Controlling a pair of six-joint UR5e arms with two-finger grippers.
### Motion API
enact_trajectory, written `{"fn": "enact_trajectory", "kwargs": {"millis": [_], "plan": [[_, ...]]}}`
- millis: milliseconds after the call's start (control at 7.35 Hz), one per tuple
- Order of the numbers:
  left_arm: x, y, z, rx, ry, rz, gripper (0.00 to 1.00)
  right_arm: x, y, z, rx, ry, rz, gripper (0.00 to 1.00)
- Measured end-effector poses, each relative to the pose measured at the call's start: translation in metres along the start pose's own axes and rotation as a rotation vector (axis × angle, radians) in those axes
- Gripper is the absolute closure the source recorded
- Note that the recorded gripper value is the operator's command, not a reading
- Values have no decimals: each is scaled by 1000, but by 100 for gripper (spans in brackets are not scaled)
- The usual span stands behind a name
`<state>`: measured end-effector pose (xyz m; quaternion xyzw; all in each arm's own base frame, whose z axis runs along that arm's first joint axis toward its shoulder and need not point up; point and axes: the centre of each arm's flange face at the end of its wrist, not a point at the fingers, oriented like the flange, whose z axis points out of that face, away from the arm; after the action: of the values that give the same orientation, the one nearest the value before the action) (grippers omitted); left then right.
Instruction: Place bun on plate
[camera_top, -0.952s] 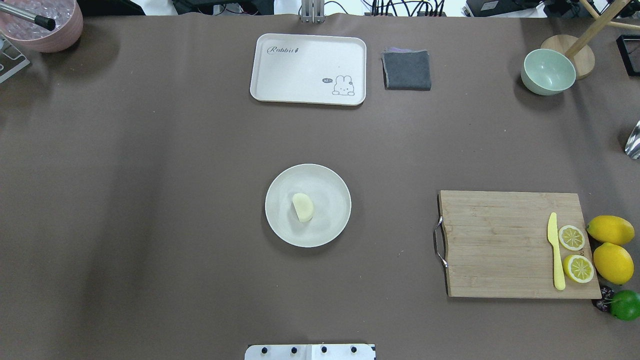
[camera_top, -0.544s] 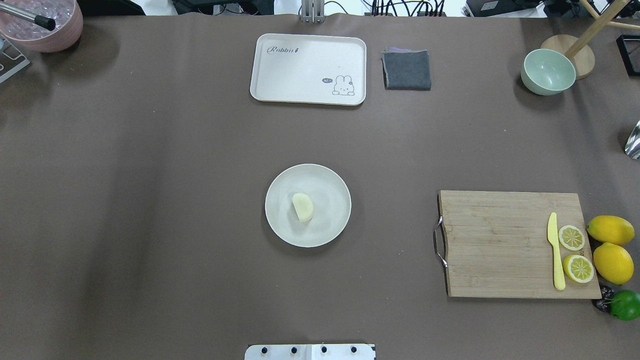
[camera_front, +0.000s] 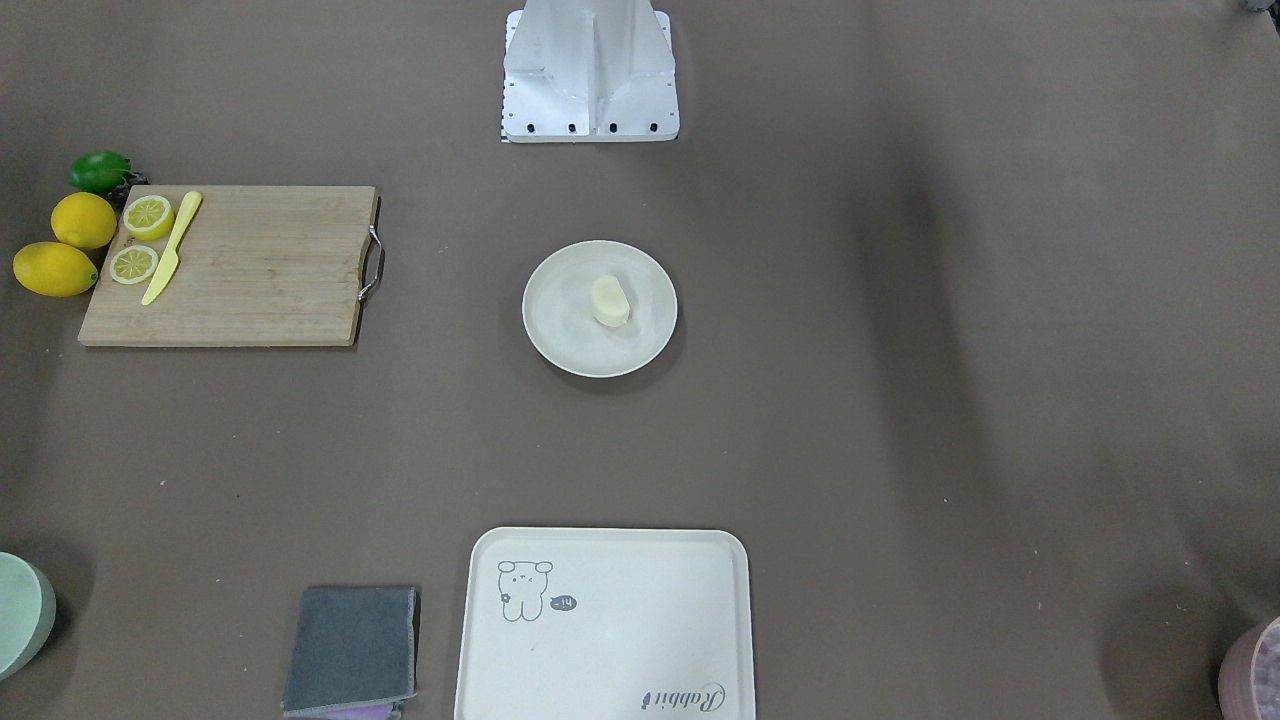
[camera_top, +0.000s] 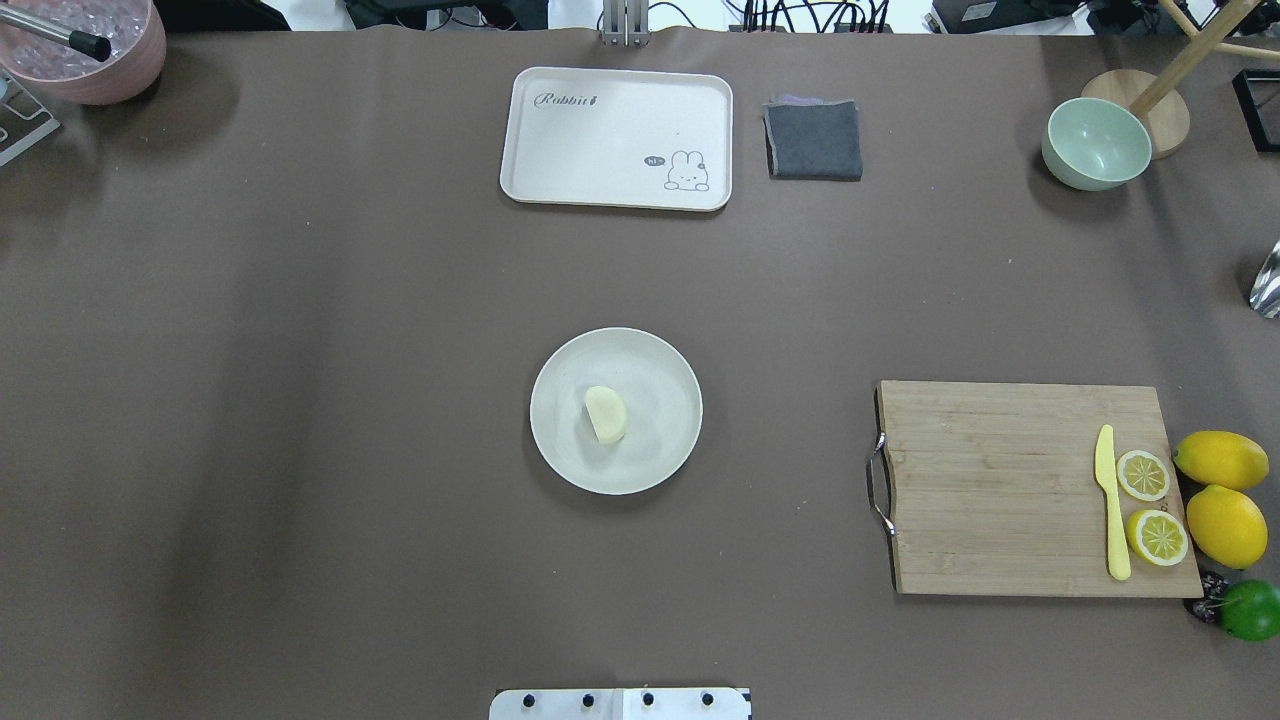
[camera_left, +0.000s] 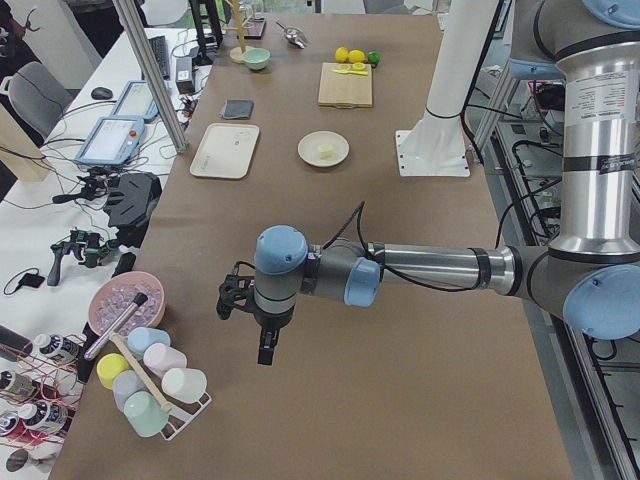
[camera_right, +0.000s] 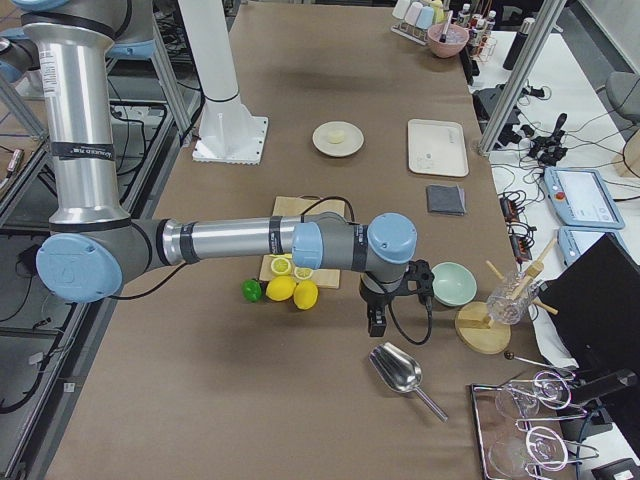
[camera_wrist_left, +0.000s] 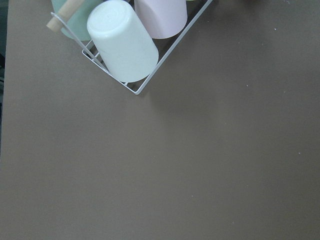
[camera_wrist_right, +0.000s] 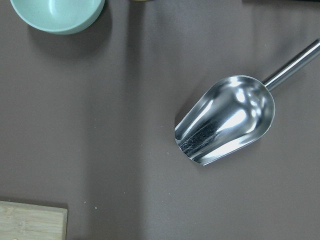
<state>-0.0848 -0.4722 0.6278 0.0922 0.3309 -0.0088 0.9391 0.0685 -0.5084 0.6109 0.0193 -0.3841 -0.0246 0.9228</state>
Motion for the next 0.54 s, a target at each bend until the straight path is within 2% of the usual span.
{"fn": "enact_trajectory", "kwargs": {"millis": [544], "plan": [[1,0,-1,2,0,2,2,-1,-1,-1,3,0,-1,0]]}}
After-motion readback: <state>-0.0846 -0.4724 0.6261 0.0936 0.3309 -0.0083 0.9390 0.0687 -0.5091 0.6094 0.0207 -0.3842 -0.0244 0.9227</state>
